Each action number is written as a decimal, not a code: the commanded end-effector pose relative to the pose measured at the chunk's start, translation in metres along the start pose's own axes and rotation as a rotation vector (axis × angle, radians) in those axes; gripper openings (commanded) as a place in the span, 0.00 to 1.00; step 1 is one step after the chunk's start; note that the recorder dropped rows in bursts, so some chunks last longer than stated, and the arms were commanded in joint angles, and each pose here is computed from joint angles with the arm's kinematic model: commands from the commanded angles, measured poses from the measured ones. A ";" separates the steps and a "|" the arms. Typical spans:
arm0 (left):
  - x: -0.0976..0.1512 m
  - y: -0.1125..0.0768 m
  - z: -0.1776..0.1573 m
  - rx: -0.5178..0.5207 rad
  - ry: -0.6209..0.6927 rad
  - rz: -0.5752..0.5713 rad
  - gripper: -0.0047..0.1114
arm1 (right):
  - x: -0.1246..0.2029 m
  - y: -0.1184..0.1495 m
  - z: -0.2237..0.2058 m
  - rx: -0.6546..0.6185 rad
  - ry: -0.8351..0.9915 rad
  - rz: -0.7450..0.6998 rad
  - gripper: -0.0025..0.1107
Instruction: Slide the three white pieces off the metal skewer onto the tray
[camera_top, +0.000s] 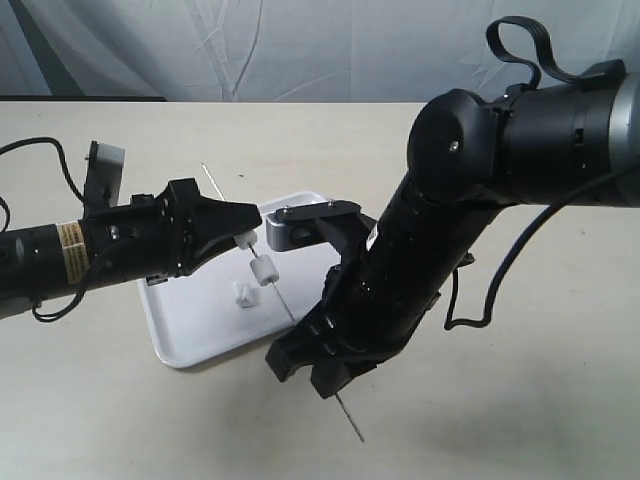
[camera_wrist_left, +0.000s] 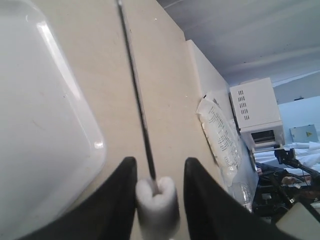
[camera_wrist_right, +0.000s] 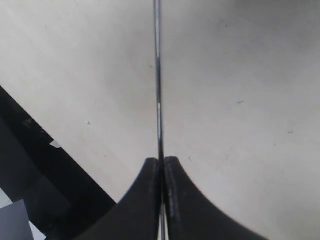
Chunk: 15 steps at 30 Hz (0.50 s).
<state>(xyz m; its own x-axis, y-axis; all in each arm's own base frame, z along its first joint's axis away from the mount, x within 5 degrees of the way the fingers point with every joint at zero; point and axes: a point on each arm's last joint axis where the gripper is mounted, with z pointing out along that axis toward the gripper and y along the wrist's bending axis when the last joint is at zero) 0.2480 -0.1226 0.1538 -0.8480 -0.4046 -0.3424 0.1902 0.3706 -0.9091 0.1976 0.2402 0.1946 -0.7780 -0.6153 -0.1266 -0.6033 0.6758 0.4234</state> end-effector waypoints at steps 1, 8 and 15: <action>0.001 -0.002 0.001 0.021 0.009 -0.009 0.25 | -0.001 0.000 -0.004 0.008 -0.016 -0.021 0.02; 0.001 -0.002 0.001 0.021 0.002 -0.013 0.22 | 0.000 0.000 -0.003 0.006 -0.007 -0.020 0.02; -0.013 0.005 -0.009 0.000 -0.062 -0.028 0.22 | 0.007 -0.001 -0.001 0.004 0.049 -0.022 0.02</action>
<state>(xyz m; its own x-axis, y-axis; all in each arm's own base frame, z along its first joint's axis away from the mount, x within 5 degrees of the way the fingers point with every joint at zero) 0.2515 -0.1155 0.1545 -0.8366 -0.4351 -0.3329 0.1743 0.3648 -0.9146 0.1957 0.2387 0.1944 -0.7687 -0.6309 -0.1055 -0.6088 0.6709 0.4234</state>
